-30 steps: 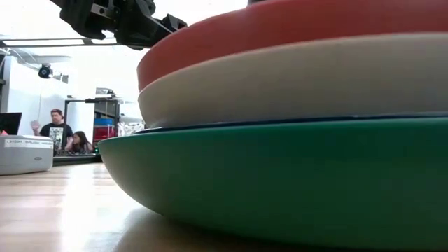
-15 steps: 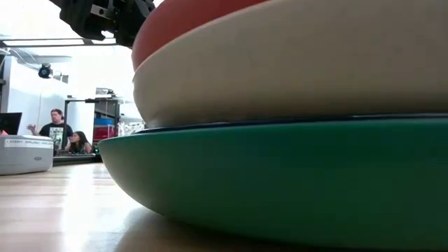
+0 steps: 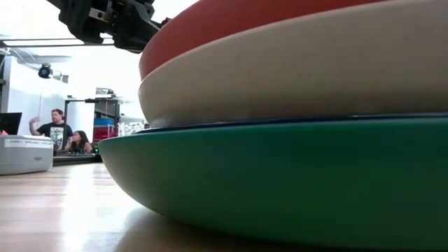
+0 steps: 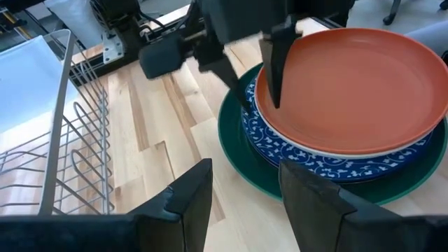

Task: Sort dishes
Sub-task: Put the orange plate in the dish rack

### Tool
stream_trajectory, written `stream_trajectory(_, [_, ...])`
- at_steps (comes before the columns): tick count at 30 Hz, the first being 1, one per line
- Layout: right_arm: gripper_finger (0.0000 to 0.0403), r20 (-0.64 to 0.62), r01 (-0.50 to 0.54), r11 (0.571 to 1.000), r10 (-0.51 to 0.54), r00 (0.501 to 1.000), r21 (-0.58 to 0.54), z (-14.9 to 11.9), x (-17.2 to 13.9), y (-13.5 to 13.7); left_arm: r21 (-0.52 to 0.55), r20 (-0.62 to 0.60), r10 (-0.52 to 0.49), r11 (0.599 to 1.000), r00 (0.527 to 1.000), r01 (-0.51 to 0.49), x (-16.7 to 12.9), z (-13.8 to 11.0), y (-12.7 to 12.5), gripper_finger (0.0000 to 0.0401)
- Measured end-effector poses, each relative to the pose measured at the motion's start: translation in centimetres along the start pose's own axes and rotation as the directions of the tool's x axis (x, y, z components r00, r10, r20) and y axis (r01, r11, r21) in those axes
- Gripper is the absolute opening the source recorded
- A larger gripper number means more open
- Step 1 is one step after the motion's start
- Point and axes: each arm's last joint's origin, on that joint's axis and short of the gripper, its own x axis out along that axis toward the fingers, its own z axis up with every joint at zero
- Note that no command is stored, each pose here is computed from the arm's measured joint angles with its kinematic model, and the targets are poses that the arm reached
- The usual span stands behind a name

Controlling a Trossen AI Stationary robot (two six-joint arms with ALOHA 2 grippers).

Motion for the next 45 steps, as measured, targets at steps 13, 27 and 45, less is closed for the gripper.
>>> stream_trajectory(13, [0.0110,0.038,-0.025,1.000,0.024,0.999,0.015,0.0,0.6,0.1,0.000,-0.001,0.001,1.000,1.000,-0.001,0.0,0.0,0.0,0.0155])
stream_trajectory(27, [0.0084,0.048,-0.056,0.998,0.054,0.997,0.041,-0.4,1.2,0.1,0.000,-0.001,0.001,1.000,1.000,-0.001,0.0,0.0,0.0,0.0155])
stream_trajectory(45, [0.0002,0.051,-0.049,0.998,0.051,0.997,-0.032,-0.4,1.1,0.1,0.000,-0.001,0.001,1.000,1.000,-0.001,0.0,0.0,0.0,0.0155])
